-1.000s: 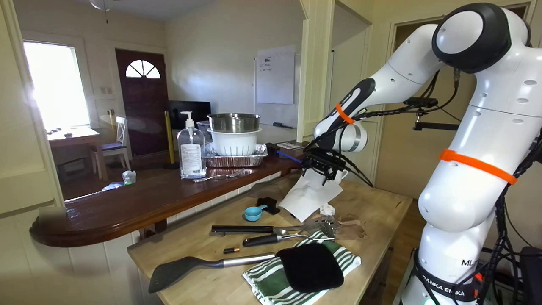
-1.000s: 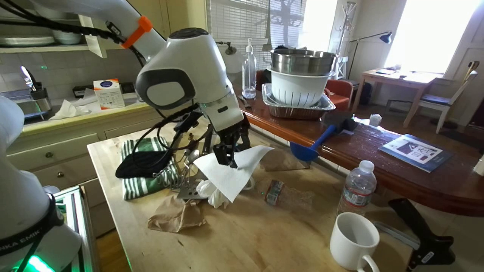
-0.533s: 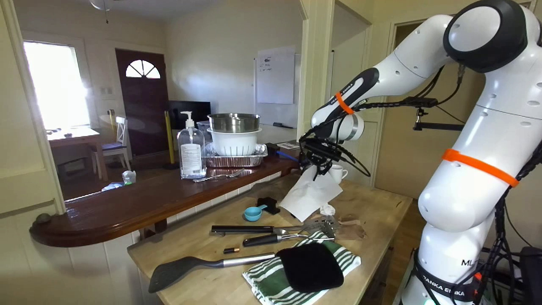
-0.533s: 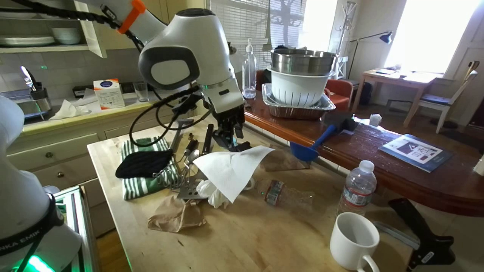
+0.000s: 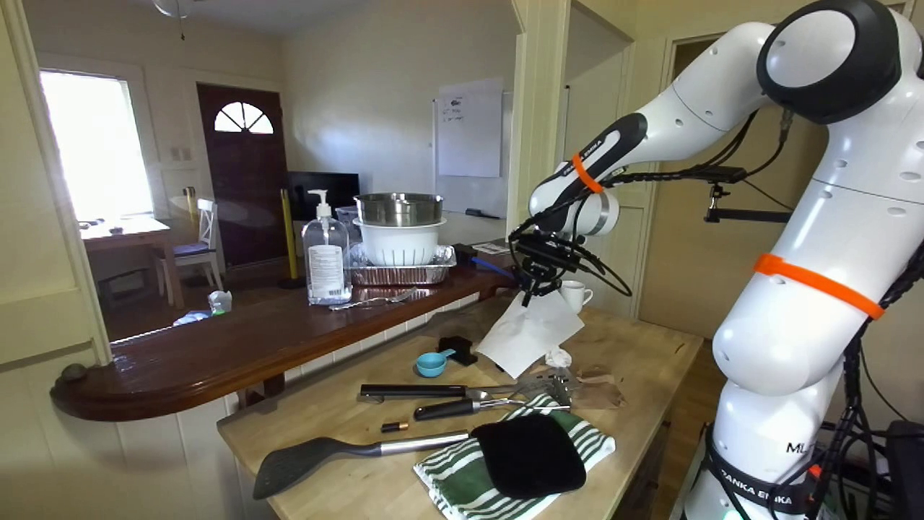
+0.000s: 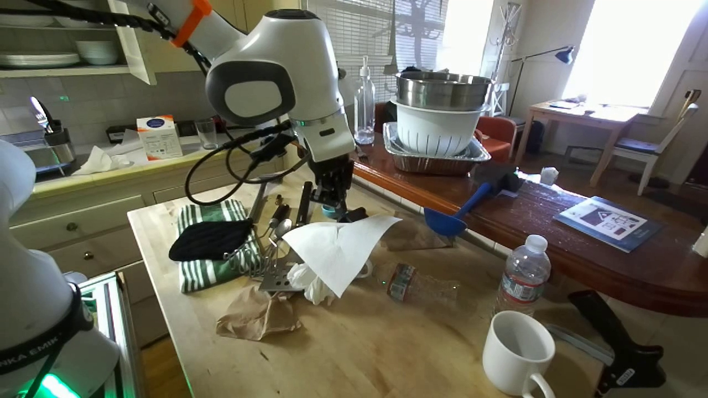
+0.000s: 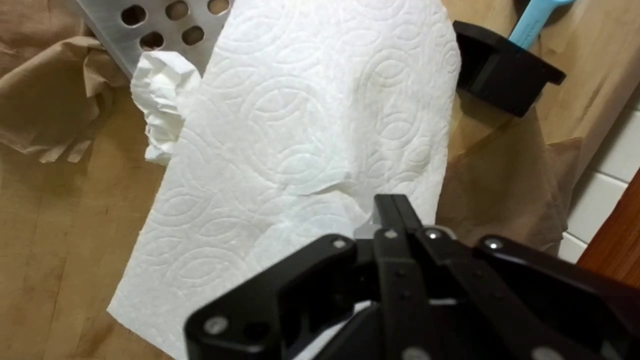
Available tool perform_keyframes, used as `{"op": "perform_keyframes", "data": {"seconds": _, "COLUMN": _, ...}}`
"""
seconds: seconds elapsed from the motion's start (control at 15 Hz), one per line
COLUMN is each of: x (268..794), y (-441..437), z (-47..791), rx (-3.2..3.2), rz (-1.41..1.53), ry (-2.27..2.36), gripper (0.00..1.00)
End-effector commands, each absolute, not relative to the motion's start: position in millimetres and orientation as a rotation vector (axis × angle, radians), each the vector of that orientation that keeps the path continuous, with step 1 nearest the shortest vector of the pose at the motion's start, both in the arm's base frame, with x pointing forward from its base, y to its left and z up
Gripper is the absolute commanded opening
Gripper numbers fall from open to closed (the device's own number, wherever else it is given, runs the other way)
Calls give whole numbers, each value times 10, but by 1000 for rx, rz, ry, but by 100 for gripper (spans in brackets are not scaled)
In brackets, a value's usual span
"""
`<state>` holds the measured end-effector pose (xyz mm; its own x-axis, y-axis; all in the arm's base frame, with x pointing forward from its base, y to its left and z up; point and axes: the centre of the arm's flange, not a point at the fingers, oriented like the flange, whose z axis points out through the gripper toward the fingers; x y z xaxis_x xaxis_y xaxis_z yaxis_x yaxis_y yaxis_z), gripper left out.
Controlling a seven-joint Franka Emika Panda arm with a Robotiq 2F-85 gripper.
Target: Put the paper towel in the cup
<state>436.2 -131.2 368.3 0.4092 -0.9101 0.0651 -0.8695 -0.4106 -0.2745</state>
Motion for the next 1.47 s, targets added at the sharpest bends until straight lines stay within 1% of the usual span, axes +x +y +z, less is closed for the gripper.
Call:
{"op": "perform_keyframes", "data": {"seconds": 0.0, "x": 4415, "y": -1369, "z": 3514, "rx": -2472, "rz": -305, "ry": 1613, "gripper": 0}}
{"op": "perform_keyframes", "data": {"seconds": 0.4, "x": 4471, "y": -1535, "z": 3217, "rx": -2453, "rz": -364, "ry": 1638, "gripper": 0}}
{"op": "perform_keyframes", "data": {"seconds": 0.8, "x": 4477, "y": -1572, "z": 2955, "rx": -2438, "rz": -347, "ry": 1656, "gripper": 0}}
{"op": "perform_keyframes", "data": {"seconds": 1.0, "x": 4496, "y": -1571, "z": 2930, "rx": -2399, "rz": -407, "ry": 1639, "gripper": 0}}
{"op": "perform_keyframes", "data": {"seconds": 1.4, "x": 4473, "y": -1538, "z": 3024, "rx": -2413, "rz": -382, "ry": 1649, "gripper": 1}}
